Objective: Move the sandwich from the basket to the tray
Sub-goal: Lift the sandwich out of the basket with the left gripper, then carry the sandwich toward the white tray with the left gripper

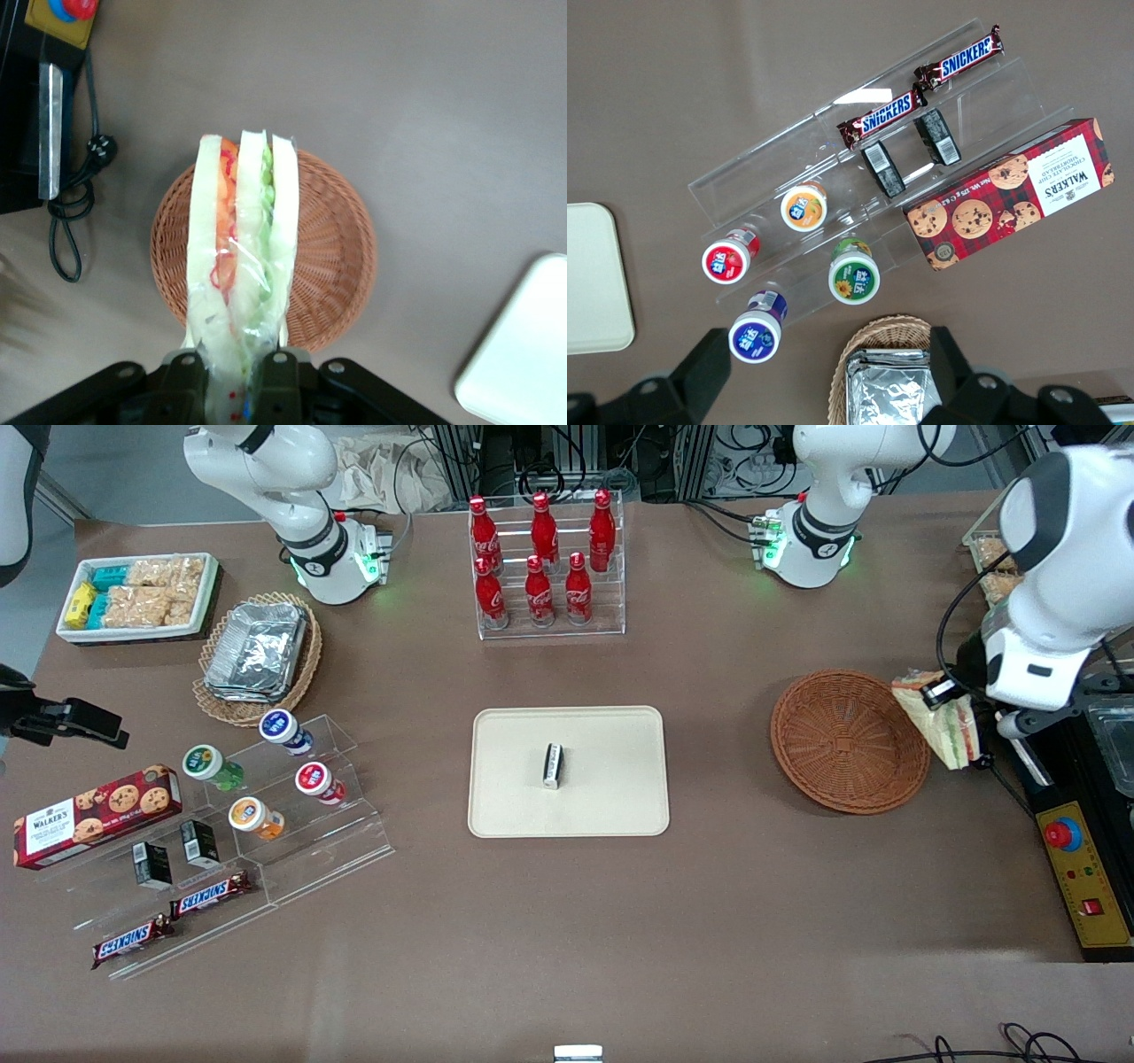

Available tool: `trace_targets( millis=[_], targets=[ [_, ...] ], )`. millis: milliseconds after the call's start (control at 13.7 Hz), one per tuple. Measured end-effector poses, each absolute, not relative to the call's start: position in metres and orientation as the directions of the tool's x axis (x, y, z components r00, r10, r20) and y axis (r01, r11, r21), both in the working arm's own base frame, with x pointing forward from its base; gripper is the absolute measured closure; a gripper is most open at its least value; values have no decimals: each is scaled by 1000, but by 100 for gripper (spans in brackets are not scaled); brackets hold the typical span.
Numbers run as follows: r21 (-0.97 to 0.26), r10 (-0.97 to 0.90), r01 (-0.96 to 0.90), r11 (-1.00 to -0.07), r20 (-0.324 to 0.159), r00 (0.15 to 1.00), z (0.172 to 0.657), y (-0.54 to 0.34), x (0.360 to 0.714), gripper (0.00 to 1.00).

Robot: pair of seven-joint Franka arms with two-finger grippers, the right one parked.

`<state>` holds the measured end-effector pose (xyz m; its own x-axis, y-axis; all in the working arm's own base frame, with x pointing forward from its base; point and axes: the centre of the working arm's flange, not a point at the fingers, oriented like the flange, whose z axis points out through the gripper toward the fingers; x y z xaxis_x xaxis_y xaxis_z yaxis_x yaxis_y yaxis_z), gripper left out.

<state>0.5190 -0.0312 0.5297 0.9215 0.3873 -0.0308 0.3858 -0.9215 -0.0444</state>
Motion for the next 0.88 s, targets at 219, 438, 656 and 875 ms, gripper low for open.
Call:
trace_targets(
  millis=[219, 438, 656, 875],
  targets=[
    [19, 263, 265, -964, -72, 962, 574, -88, 518, 80],
    [34, 132, 136, -990, -88, 987, 571, -166, 508, 80],
    [34, 94, 98, -995, -98, 991, 547, -235, 500, 80],
    [62, 110, 117, -991, -106, 988, 505, -300, 498, 80]
  ],
)
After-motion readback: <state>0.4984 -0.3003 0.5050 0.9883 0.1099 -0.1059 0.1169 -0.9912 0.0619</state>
